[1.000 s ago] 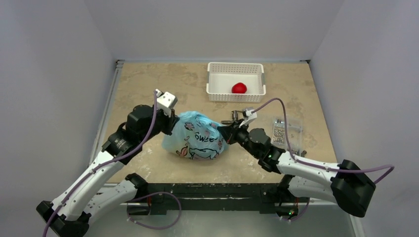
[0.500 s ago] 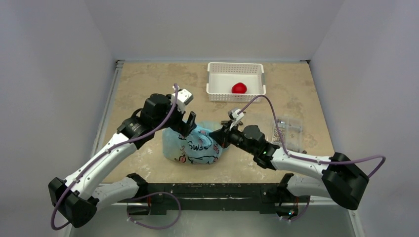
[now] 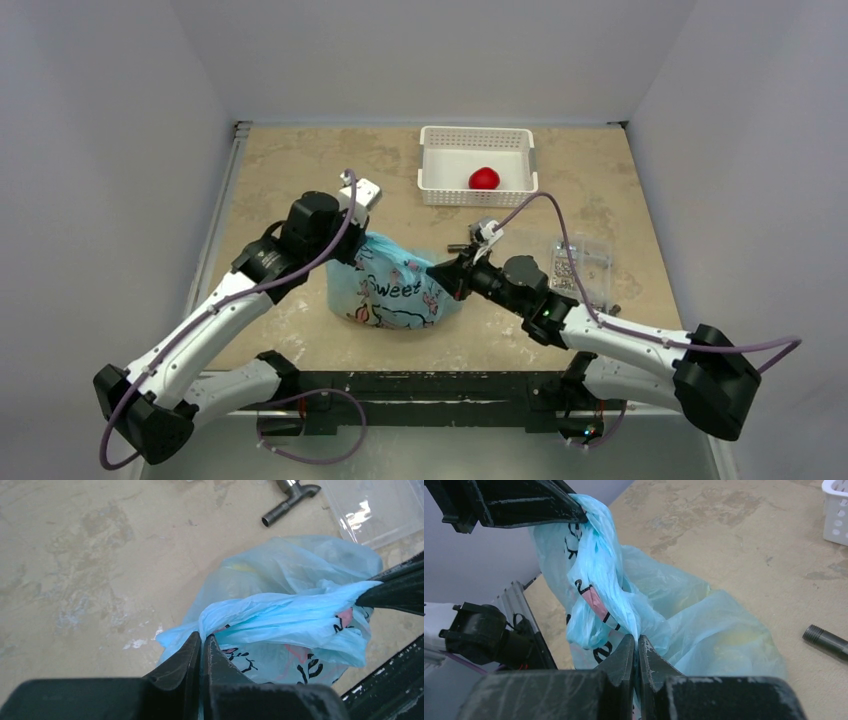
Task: Take the fake fruits out of the plastic bag
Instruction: Untie the plastic bag at the center of the board, then adjust the plastic bag at the center of the board.
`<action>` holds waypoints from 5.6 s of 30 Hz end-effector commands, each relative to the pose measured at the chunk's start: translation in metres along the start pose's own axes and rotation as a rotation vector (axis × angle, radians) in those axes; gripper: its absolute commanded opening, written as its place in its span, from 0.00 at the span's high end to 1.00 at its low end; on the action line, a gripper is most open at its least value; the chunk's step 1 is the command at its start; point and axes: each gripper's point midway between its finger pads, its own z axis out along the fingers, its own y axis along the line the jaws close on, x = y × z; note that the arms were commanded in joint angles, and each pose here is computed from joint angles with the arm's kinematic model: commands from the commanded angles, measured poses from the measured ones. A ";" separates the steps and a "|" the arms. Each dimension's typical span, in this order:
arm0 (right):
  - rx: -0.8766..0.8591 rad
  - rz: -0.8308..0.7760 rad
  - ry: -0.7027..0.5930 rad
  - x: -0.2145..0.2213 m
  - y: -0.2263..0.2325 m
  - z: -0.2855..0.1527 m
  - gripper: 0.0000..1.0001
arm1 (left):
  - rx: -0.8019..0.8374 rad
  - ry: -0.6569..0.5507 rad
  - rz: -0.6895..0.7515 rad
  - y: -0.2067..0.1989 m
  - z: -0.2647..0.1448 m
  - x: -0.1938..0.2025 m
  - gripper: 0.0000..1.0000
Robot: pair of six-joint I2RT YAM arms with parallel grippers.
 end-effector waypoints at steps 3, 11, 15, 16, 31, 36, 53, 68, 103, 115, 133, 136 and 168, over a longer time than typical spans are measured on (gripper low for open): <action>-0.004 0.018 0.018 -0.002 0.004 -0.008 1.00 | -0.069 -0.220 -0.031 0.012 -0.031 -0.029 1.00; 0.029 -0.202 0.168 -0.034 0.013 0.021 0.58 | 0.054 -0.247 -0.014 -0.011 -0.034 -0.034 1.00; -0.007 -0.244 0.198 -0.037 0.019 0.036 0.29 | 0.059 -0.251 -0.016 -0.012 -0.035 -0.034 1.00; -0.021 -0.248 0.206 -0.035 0.023 0.040 0.24 | 0.063 -0.253 -0.019 -0.012 -0.034 -0.035 1.00; 0.129 -0.150 0.036 -0.041 0.014 0.045 0.39 | 0.079 -0.227 -0.022 -0.016 -0.026 -0.033 1.00; 0.200 -0.111 -0.014 -0.046 0.001 0.031 0.88 | 0.060 -0.232 -0.027 -0.012 -0.027 -0.034 1.00; 0.041 -0.287 0.071 -0.043 0.025 0.029 0.73 | -0.043 -0.325 -0.044 0.007 -0.047 -0.041 1.00; -0.043 -0.284 0.157 -0.044 0.053 0.074 0.15 | -0.014 -0.287 -0.027 0.001 -0.035 -0.037 1.00; 0.099 -0.076 0.127 -0.003 0.012 0.022 0.93 | -0.016 -0.111 -0.072 0.000 -0.022 -0.009 1.00; 0.114 -0.283 0.090 -0.064 0.025 0.014 0.17 | 0.068 -0.138 -0.051 -0.015 -0.019 -0.008 1.00; 0.035 -0.013 -0.003 -0.072 0.022 0.046 0.99 | 0.080 -0.167 -0.077 -0.017 -0.034 -0.002 1.00; 0.123 0.184 -0.106 -0.073 -0.001 0.021 1.00 | 0.039 -0.175 -0.098 -0.011 -0.036 0.000 1.00; 0.010 0.216 -0.192 -0.076 0.013 -0.013 1.00 | 0.386 0.166 0.148 -0.063 0.001 0.003 0.48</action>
